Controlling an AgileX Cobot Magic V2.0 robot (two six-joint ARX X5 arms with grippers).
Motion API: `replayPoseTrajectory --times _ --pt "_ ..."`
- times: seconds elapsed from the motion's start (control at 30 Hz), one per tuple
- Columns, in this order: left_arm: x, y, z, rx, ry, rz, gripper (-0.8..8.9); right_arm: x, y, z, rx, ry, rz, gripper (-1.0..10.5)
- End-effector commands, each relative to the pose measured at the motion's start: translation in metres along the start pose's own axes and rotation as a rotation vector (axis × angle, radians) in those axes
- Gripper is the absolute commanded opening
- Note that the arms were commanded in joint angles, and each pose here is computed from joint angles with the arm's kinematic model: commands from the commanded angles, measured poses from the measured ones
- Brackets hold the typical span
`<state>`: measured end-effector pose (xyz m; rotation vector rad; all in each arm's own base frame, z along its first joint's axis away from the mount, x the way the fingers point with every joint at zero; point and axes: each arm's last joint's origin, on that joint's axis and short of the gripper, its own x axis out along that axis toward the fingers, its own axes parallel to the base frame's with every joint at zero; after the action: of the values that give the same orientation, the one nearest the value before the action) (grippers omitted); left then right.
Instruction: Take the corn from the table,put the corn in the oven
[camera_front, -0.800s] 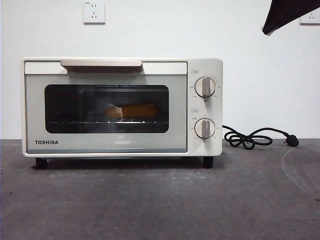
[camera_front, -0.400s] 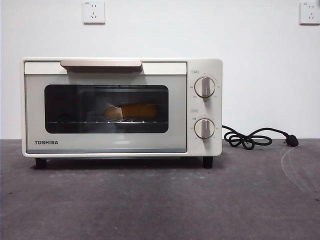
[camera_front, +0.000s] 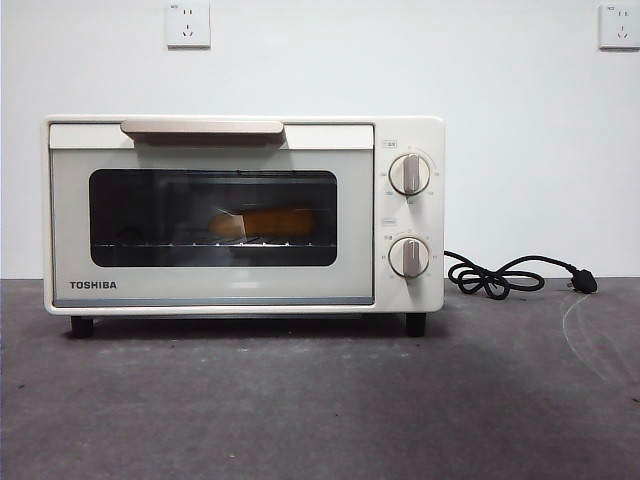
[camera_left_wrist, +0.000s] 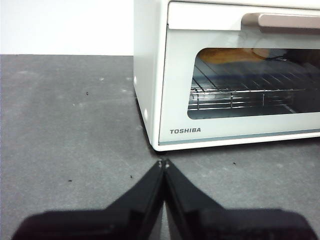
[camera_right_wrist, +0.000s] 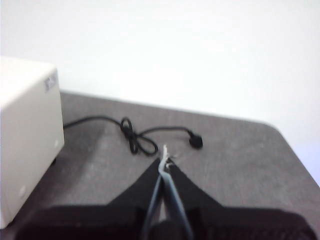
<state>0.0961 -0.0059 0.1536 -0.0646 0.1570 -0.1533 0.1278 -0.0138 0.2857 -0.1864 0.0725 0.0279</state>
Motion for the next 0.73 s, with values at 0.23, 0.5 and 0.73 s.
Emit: replayPoseTrajectory --times 0.23,0.5,0.73 --pt "0.001 0.001 -0.002 0.004 0.000 0.006 -0.04 -0.013 0.020 -0.086 0.095 -0.014 -0.037 0.0" --pt "0.001 0.001 -0.002 0.004 0.000 0.006 -0.04 -0.019 0.029 -0.112 0.139 -0.056 -0.019 0.0" --pt "0.001 0.001 -0.002 0.004 0.002 0.006 -0.04 -0.022 0.034 -0.132 0.173 0.090 -0.002 0.0"
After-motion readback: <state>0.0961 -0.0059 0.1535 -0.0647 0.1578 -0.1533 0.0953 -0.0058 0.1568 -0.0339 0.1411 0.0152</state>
